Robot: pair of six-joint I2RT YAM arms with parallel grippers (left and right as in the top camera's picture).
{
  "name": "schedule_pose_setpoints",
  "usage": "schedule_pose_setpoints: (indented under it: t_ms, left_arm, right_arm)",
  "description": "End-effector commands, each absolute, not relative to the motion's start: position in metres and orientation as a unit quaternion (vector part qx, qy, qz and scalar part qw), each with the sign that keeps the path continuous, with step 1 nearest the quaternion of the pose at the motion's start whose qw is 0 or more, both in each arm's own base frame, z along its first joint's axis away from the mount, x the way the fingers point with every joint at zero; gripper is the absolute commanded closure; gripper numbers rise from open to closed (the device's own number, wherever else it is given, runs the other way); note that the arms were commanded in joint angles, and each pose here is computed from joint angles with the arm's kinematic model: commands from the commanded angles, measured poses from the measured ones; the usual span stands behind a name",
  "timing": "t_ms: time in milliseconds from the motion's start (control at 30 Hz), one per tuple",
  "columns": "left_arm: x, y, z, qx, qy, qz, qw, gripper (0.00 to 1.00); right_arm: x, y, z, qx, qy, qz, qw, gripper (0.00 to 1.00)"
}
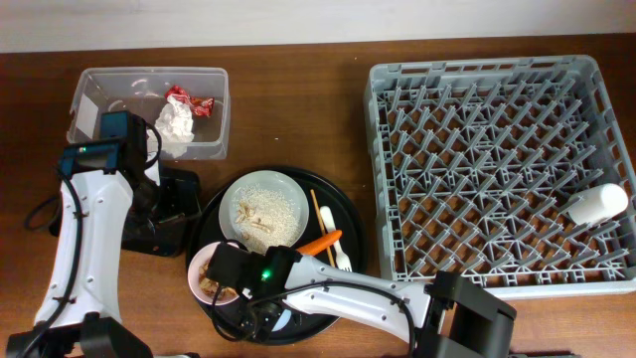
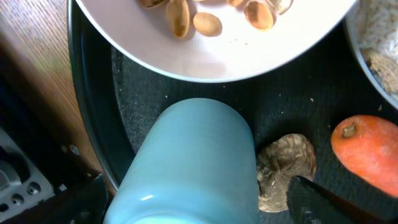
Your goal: Sort waste into correct bins and load items into the dishwasher rack
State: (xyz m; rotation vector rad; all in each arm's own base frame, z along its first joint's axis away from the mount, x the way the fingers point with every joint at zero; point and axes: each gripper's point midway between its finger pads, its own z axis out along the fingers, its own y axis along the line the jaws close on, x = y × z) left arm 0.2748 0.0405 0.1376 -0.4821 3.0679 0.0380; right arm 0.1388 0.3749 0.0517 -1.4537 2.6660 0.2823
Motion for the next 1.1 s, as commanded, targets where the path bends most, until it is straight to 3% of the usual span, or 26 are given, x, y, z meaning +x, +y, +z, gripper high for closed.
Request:
schedule_pose_setpoints:
  t_ms: [0,133,433,633,733,900,1000,1067]
  left_arm:
    - [0.274,0.040,0.141,-0.162,0.986,0.010,0.026,0.01]
    - [0.274,0.040,0.141,-0.162,0.986,0.010,0.026,0.01]
    - [0.274,0.040,0.141,-0.162,0.986,0.010,0.026,0.01]
    - [0.274,0.040,0.141,-0.162,0.986,0.010,0.026,0.01]
    - [0.274,0.040,0.141,-0.162,0.986,0.010,0.026,0.01]
    - [0.274,0.040,0.141,-0.162,0.986,0.010,0.026,0.01]
    - [0.274,0.040,0.141,-0.162,0.986,0.010,0.026,0.01]
    - [0.275,0.040,0.141,-0.162,0.986,0.010,0.028,0.01]
  right_arm:
    - [0.139,0.372,0.047,-0.473,0.876,0.081,0.046,0.12]
    - [0.139,0.371,0.047,-0.473,0.876,0.080,0.045,0.27]
    - [0.137,0.368,0.057,-0.473,0.876,0.080,0.044,0.39]
    - [0.145,0.372,0.110,-0.469,0.871,0.105,0.099,0.44]
    - [0.167,0.363,0.162,-0.444,0.874,0.124,0.155,0.44]
    - [0.282,0.244,0.226,-0.254,0.934,0.084,0.238,0.44]
    - [0.346,0.106,0.244,-0.067,0.961,0.034,0.266,0.46]
    - [0.362,0.004,0.244,0.055,0.962,-0.009,0.269,0.46]
